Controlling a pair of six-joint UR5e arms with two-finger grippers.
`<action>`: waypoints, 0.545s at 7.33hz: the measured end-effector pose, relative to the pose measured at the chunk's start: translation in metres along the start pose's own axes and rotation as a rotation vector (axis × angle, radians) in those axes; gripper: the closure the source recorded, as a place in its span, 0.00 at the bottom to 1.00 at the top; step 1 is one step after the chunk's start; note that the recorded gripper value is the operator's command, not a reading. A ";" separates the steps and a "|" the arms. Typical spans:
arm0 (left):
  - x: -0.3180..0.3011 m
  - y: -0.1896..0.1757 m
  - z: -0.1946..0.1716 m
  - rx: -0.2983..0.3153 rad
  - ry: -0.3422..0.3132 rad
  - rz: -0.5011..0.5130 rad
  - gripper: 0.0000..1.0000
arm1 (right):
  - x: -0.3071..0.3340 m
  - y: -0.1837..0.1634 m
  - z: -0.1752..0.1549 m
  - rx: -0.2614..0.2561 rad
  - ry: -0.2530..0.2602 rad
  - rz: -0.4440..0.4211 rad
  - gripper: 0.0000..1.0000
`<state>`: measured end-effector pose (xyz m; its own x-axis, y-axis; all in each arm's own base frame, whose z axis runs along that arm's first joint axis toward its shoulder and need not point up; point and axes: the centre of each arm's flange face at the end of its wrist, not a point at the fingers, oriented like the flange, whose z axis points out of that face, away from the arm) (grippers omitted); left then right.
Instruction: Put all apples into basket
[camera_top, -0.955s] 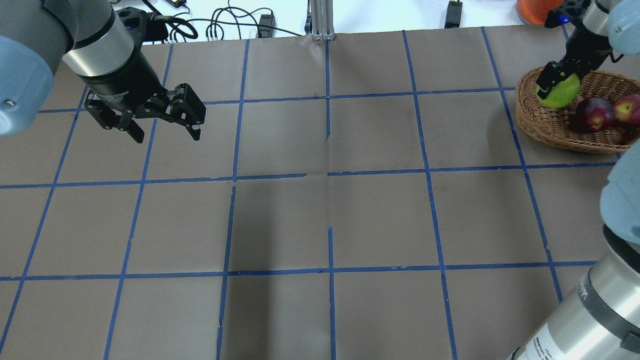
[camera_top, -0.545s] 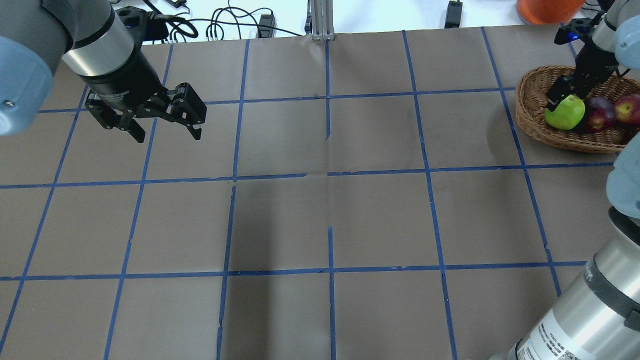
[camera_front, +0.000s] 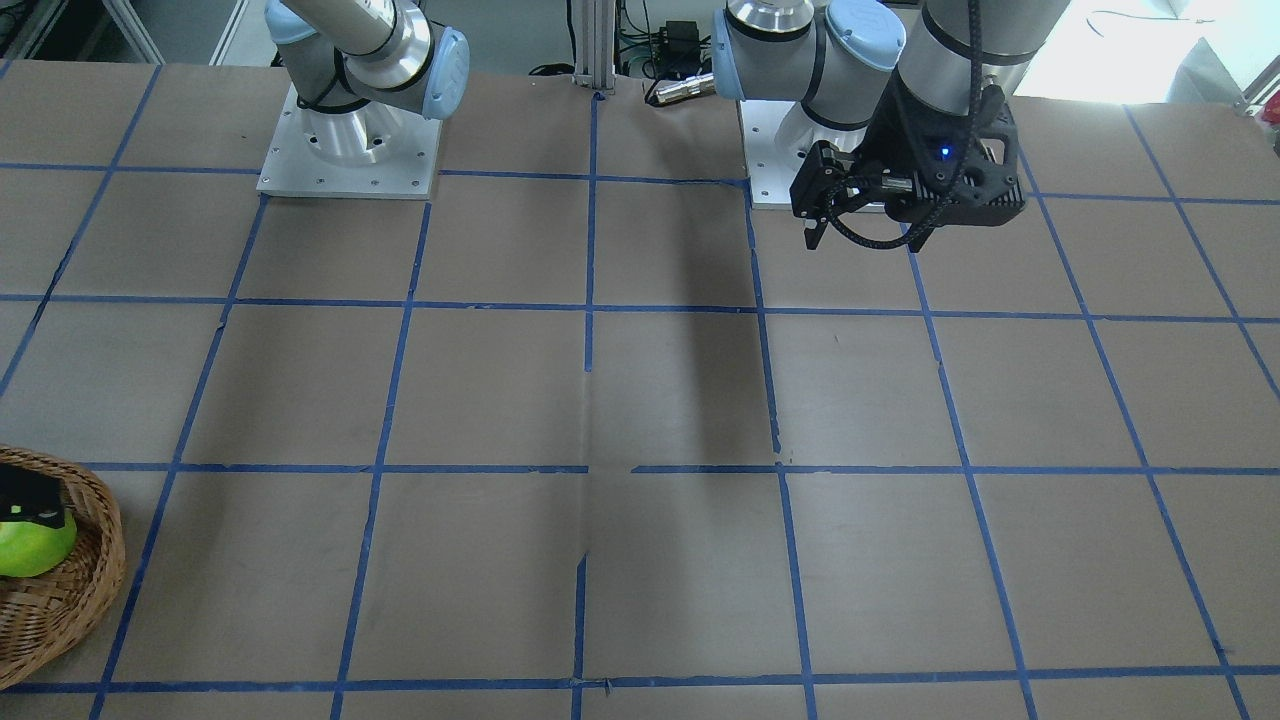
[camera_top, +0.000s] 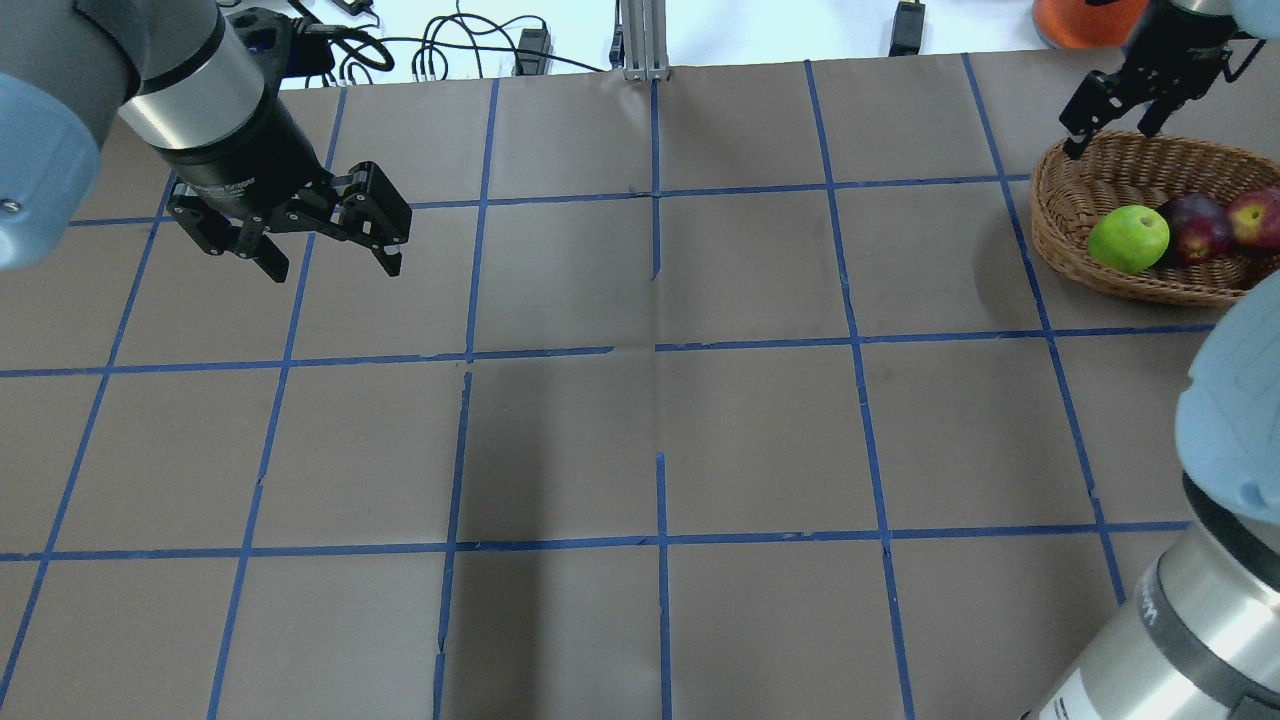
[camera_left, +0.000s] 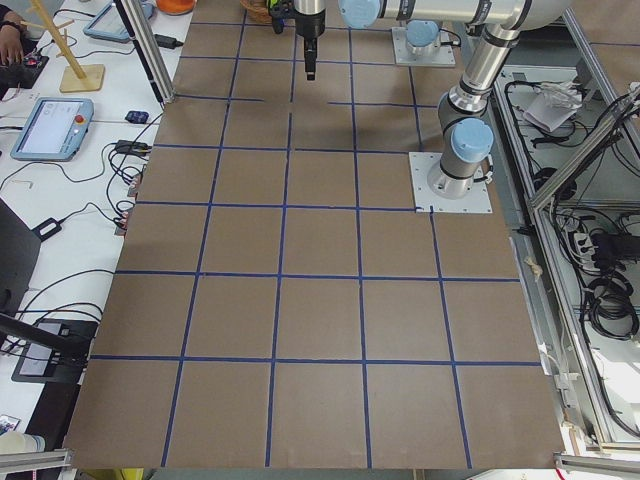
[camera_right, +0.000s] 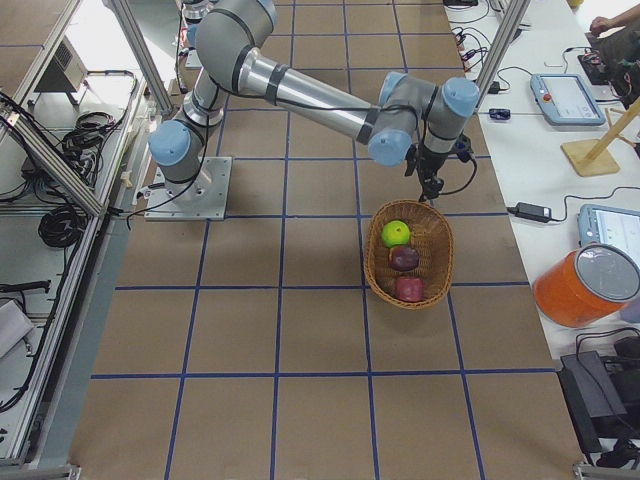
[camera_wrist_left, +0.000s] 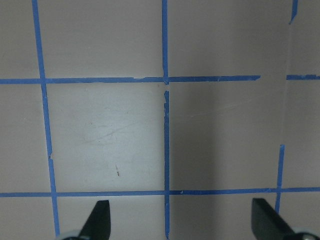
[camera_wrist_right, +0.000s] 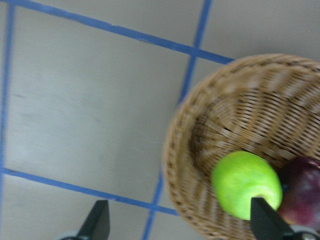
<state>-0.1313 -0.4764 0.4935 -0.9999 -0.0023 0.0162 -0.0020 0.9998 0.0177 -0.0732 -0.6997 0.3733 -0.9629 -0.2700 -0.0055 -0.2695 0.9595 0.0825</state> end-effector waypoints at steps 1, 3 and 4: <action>0.000 0.000 -0.001 0.002 0.001 0.000 0.00 | -0.083 -0.008 -0.031 0.013 -0.033 0.032 0.00; 0.001 0.000 -0.002 0.004 0.002 0.000 0.00 | -0.242 0.008 -0.079 0.015 -0.072 0.064 0.00; 0.001 0.000 -0.002 0.005 0.002 0.000 0.00 | -0.280 0.031 -0.090 -0.016 -0.081 0.056 0.00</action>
<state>-0.1326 -0.4761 0.4959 -0.9998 -0.0025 0.0180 -0.0023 0.9999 0.0128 0.1895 -0.6017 0.4666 -0.9748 -0.2078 -0.0812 -0.2155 0.9713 0.1010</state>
